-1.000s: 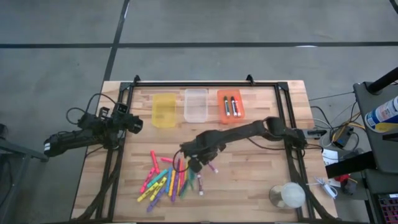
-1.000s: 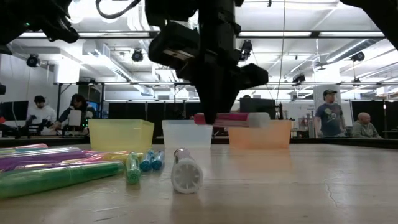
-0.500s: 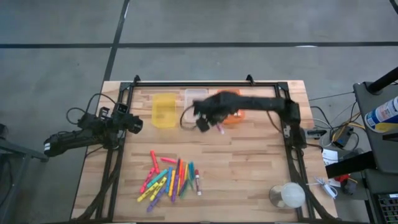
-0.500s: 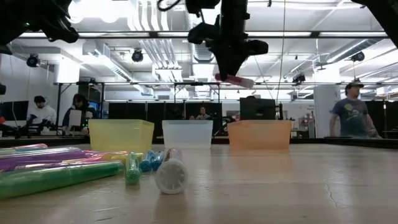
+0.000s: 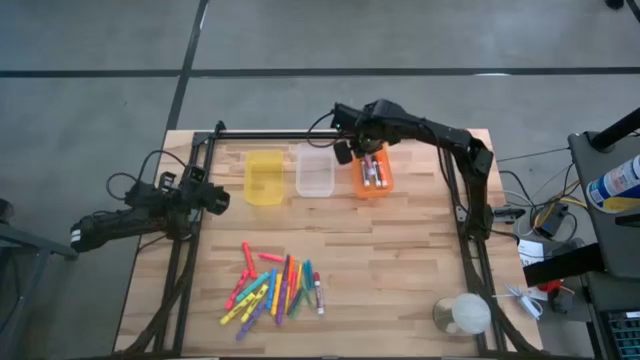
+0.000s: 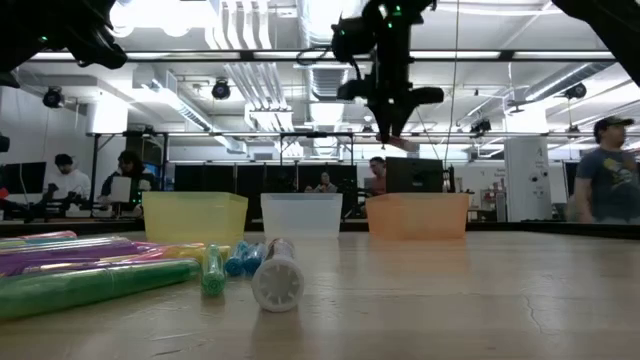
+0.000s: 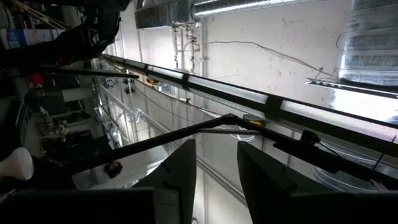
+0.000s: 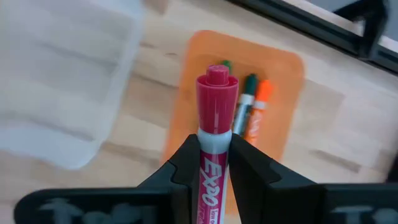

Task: Pick & Place Markers
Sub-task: Put the pink marker pen into the orange bin, then put the red marker pen into the orange bin

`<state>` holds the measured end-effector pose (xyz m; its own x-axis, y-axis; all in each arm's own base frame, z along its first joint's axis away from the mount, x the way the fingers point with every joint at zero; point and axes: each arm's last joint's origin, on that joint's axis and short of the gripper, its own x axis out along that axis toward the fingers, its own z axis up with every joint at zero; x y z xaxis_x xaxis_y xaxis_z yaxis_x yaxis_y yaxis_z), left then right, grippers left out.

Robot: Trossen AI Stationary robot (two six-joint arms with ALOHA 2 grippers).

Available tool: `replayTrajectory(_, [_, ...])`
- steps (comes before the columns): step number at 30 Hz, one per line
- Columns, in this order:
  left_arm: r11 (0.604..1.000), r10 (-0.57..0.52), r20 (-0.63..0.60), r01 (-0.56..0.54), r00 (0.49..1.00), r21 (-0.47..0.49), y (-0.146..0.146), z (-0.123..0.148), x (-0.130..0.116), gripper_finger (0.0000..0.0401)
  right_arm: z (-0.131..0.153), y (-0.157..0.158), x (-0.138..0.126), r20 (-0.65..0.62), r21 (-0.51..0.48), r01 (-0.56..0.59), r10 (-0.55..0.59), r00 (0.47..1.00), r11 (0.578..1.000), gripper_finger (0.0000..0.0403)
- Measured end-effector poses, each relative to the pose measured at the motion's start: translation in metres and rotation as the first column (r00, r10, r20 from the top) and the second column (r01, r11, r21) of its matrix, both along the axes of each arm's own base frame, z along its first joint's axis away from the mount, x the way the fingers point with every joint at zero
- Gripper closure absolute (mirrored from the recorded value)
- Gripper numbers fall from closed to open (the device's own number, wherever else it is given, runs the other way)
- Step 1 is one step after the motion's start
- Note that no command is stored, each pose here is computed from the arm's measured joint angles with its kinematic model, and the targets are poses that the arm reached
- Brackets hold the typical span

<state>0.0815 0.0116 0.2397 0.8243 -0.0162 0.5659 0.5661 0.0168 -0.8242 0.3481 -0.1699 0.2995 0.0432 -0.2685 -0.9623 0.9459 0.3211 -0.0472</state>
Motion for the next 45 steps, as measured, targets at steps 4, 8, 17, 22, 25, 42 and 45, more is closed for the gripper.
replayTrajectory(4, [1.000, 0.000, 0.000, 0.000, 1.000, 0.000, 0.000, 0.000, 0.000, 0.0289, -0.019, -0.017, -0.010, -0.025, 0.051, 0.034, -0.033, 0.999, 0.998, 0.0342])
replayTrajectory(8, [1.000, 0.000, 0.000, 0.000, 1.000, 0.000, 0.000, 0.000, 0.000, 0.0289, -0.042, -0.024, -0.016, -0.027, 0.129, 0.046, -0.043, 0.999, 0.991, 0.0342])
replayTrajectory(17, [1.000, 0.003, 0.000, -0.003, 1.000, -0.002, 0.000, 0.000, 0.000, 0.0289, -0.073, -0.023, -0.022, -0.064, 0.177, 0.056, -0.045, 0.997, 0.983, 0.0342])
replayTrajectory(22, [1.000, 0.003, 0.000, -0.003, 1.000, -0.002, 0.000, 0.000, 0.000, 0.0289, -0.081, -0.022, -0.023, -0.055, 0.201, 0.052, -0.042, 0.998, 0.978, 0.0334])
replayTrajectory(25, [1.000, 0.003, 0.000, -0.003, 1.000, -0.002, 0.000, 0.000, 0.000, 0.0289, -0.086, -0.023, -0.026, -0.072, 0.209, 0.060, -0.046, 0.996, 0.976, 0.0324])
replayTrajectory(42, [1.000, -0.002, 0.000, 0.002, 1.000, -0.010, 0.000, 0.000, 0.000, 0.0289, -0.045, -0.013, -0.015, 0.078, 0.176, -0.015, 0.001, 0.997, 0.984, 0.0264])
replayTrajectory(45, [1.000, -0.002, 0.000, 0.002, 1.000, -0.010, 0.000, 0.000, 0.000, 0.0289, -0.027, -0.001, -0.010, 0.139, 0.165, -0.053, 0.030, 0.990, 0.985, 0.0265])
